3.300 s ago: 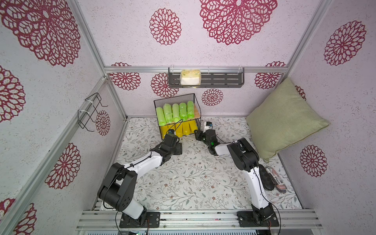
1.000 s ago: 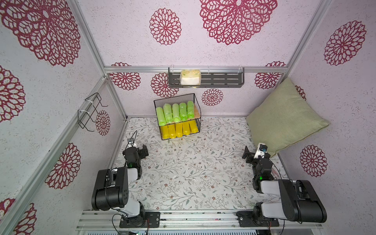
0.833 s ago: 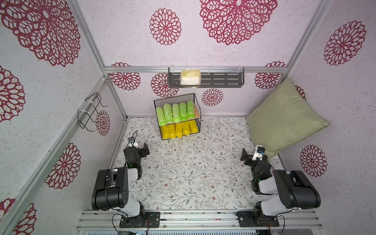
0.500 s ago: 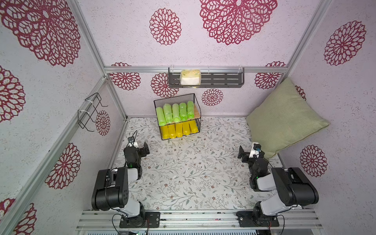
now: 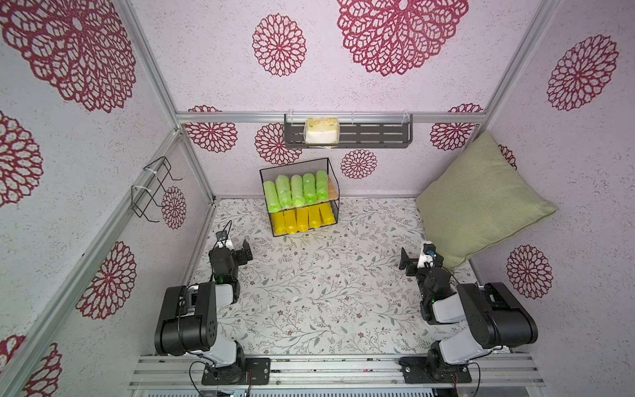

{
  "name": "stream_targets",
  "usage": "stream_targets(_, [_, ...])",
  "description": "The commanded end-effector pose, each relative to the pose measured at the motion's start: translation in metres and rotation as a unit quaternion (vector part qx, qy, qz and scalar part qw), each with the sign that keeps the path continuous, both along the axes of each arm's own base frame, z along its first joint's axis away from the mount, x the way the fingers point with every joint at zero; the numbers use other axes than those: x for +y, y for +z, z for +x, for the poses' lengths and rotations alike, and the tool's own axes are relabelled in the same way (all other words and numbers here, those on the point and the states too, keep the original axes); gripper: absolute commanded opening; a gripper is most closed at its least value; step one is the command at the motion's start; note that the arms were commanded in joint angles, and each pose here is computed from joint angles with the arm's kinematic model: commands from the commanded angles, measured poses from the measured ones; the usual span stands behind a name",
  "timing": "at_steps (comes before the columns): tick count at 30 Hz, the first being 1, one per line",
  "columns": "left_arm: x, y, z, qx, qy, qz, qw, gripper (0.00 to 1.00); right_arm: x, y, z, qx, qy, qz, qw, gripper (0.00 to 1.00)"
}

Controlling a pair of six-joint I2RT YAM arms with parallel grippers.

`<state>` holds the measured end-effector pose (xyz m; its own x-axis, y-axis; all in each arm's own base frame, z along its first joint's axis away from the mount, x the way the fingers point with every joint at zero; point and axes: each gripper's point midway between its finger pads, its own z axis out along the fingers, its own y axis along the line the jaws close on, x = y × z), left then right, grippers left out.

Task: Sort the rolls of trash bags by color and place them on the shelf
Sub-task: Reset both arms

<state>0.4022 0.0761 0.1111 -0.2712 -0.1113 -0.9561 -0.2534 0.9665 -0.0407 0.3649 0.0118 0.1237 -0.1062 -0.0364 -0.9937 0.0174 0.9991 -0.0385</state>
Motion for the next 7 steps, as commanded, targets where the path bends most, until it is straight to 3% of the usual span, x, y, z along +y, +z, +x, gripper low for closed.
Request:
stream_targets(1, [-0.0016,0.0079,0.0037,-0.016,-0.003,0.0,1.0,0.97,0.0009,0.0111,0.0023,-0.019,0.0,-0.008,1.0,0.99])
stream_targets(7, [-0.0015,0.0082,0.0032,-0.016,-0.002,0.001,1.0,0.97,0.001,0.0105,0.0023,-0.018,0.001,-0.008,1.0,0.99])
